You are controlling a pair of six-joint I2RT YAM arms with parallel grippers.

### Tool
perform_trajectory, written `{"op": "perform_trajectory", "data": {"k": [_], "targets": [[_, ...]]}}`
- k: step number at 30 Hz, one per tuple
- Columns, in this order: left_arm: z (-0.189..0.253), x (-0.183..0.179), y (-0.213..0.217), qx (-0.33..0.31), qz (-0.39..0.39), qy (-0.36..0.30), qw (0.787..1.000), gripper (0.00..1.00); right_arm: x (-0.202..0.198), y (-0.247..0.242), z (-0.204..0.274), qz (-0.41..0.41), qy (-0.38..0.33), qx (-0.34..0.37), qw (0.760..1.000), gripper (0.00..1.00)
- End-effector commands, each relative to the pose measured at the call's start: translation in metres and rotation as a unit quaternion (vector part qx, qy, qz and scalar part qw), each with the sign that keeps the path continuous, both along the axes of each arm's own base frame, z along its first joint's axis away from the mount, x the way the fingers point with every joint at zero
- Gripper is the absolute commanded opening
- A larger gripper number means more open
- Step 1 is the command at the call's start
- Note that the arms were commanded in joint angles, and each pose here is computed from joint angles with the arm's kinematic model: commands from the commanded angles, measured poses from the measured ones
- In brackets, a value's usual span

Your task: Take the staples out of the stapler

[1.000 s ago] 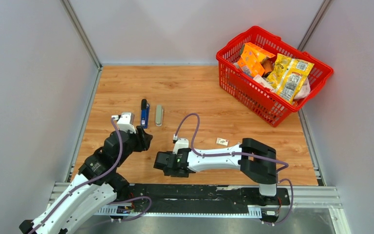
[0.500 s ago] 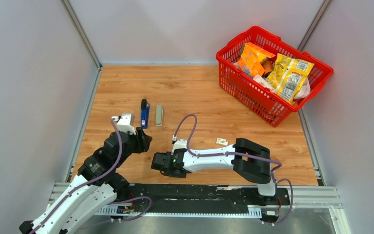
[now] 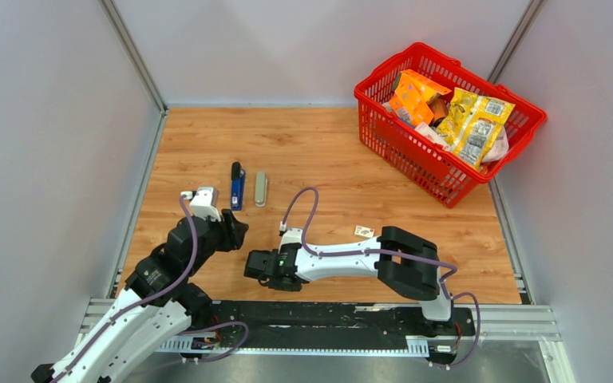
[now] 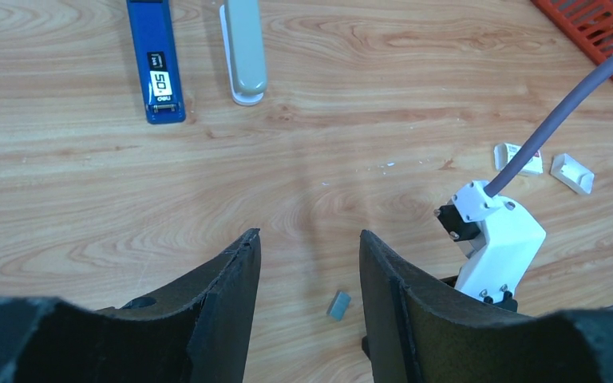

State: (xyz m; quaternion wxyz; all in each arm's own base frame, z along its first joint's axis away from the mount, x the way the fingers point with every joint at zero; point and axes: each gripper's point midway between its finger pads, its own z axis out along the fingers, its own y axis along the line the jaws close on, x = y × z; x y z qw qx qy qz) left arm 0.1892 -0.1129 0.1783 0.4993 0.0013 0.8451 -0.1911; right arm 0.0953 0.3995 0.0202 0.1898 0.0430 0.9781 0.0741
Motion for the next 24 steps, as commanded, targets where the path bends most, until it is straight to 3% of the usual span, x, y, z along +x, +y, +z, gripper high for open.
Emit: {"op": "perform_trajectory", "data": {"k": [1,24], "targets": [[0.019,0.0,-0.002,-0.01,-0.01,-0.023,1.0,0.57,0.0,0.002,-0.003,-0.007,-0.004,-0.017,1.0,0.38],[0.017,0.0,-0.004,-0.009,-0.014,-0.019,1.0,0.57,0.003,-0.006,-0.013,0.002,-0.014,-0.064,0.998,0.26]]}}
